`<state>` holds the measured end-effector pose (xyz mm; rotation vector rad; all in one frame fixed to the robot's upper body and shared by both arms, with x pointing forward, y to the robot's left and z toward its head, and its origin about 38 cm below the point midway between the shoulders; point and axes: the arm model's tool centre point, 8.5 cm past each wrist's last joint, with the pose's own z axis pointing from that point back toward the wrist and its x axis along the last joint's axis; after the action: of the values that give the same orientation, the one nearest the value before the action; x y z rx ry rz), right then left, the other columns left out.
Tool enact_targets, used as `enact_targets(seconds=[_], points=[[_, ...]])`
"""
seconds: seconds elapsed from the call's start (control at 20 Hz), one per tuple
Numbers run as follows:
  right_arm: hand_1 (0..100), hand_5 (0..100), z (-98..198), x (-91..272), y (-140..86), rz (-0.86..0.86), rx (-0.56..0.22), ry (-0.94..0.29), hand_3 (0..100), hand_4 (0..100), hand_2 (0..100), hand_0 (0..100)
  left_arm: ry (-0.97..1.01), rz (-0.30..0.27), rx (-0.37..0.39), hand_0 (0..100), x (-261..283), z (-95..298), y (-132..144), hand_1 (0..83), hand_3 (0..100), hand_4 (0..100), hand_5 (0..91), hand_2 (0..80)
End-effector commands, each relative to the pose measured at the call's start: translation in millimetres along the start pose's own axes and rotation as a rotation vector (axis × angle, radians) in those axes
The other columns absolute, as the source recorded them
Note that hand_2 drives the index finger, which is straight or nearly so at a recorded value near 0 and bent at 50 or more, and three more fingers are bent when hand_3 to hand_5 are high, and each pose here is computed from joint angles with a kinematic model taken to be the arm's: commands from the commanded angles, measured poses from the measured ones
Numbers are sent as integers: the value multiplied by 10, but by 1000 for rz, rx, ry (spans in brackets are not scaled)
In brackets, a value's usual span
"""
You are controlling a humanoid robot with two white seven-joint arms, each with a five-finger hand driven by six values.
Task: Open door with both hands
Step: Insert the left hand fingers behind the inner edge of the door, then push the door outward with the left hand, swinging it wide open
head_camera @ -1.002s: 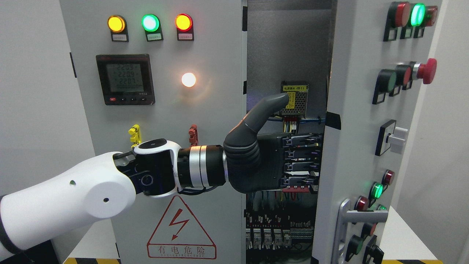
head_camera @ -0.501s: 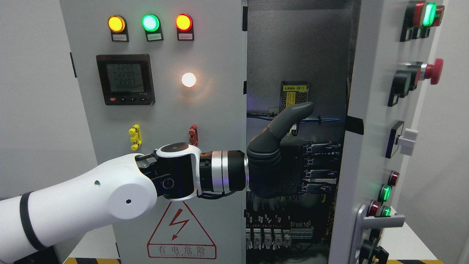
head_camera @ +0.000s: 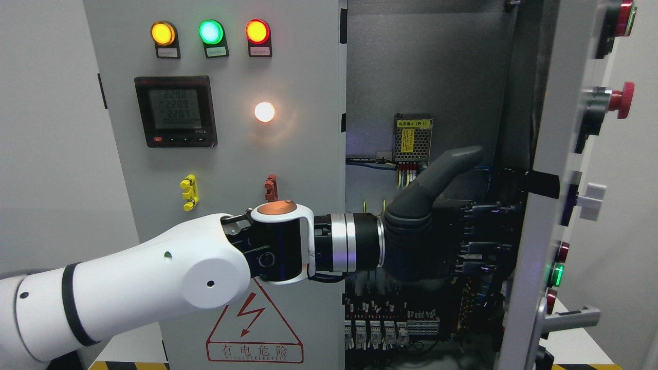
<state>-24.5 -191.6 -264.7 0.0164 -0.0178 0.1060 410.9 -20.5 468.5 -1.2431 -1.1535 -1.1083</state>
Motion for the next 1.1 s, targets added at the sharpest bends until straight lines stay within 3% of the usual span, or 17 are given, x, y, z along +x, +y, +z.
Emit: enact_targets(seconds=[0.0,0.7,1.05], points=[[0,0,0,0,0,0,1,0,0,0,0,106,-12,-11,-67,0,81,-354,-241,0,0,30,0,0],[0,0,0,0,0,0,1,0,0,0,0,106,-15,-37,-89,0,151,-874,-617,0,0,31,0,0],[0,0,0,0,0,0,1,0,0,0,0,107,-15,-77,-107,0,117,-1209,-883,0,0,30,0,0]])
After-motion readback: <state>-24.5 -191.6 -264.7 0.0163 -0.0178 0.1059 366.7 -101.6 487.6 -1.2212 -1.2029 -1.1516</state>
